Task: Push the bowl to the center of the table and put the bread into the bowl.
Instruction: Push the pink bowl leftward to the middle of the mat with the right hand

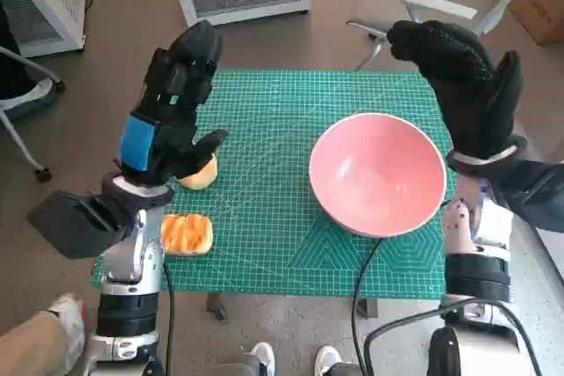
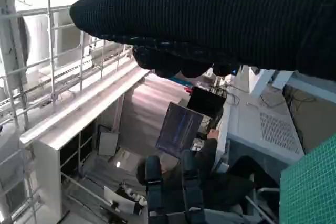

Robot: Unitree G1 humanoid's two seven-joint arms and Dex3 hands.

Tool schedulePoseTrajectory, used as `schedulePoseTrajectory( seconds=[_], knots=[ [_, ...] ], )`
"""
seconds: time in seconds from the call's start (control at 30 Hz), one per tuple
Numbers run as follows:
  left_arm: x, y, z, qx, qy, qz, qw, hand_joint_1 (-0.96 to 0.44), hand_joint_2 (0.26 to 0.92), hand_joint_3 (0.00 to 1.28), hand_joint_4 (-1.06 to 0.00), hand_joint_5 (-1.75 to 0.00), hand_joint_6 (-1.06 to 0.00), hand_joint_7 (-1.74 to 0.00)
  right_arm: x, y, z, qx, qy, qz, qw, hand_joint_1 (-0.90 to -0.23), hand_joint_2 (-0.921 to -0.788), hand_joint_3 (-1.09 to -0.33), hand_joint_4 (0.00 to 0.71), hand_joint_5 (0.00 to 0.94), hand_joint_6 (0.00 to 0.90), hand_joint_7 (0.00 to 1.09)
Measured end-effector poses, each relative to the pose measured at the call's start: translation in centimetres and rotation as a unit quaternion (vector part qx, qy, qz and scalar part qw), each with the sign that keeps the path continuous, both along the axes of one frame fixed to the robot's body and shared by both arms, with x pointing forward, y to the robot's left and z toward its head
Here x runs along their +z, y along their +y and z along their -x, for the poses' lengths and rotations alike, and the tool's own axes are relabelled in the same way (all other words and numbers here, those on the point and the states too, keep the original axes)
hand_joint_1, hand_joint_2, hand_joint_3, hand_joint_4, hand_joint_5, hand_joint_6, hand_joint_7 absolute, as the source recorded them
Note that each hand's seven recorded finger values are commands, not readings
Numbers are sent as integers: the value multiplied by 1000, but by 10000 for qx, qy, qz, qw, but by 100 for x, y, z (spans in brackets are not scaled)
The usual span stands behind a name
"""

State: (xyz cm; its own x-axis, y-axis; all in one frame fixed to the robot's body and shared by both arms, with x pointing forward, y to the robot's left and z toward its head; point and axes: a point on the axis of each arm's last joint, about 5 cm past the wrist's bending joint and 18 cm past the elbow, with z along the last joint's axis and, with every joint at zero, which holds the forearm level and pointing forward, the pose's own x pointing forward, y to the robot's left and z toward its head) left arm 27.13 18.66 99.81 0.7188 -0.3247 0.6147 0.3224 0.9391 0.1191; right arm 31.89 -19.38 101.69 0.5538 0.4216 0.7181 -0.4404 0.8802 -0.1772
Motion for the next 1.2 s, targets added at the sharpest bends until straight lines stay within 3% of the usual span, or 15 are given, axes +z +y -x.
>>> schedulePoseTrajectory(
  seconds=[1.2],
  knots=[
    [-33,1,-12,-27,88,-26,10000,-624,921,185,-98,0,1,-506,5,2,5,2,-23,9,10000,-635,-921,-662,226,0,203,366]
  ],
)
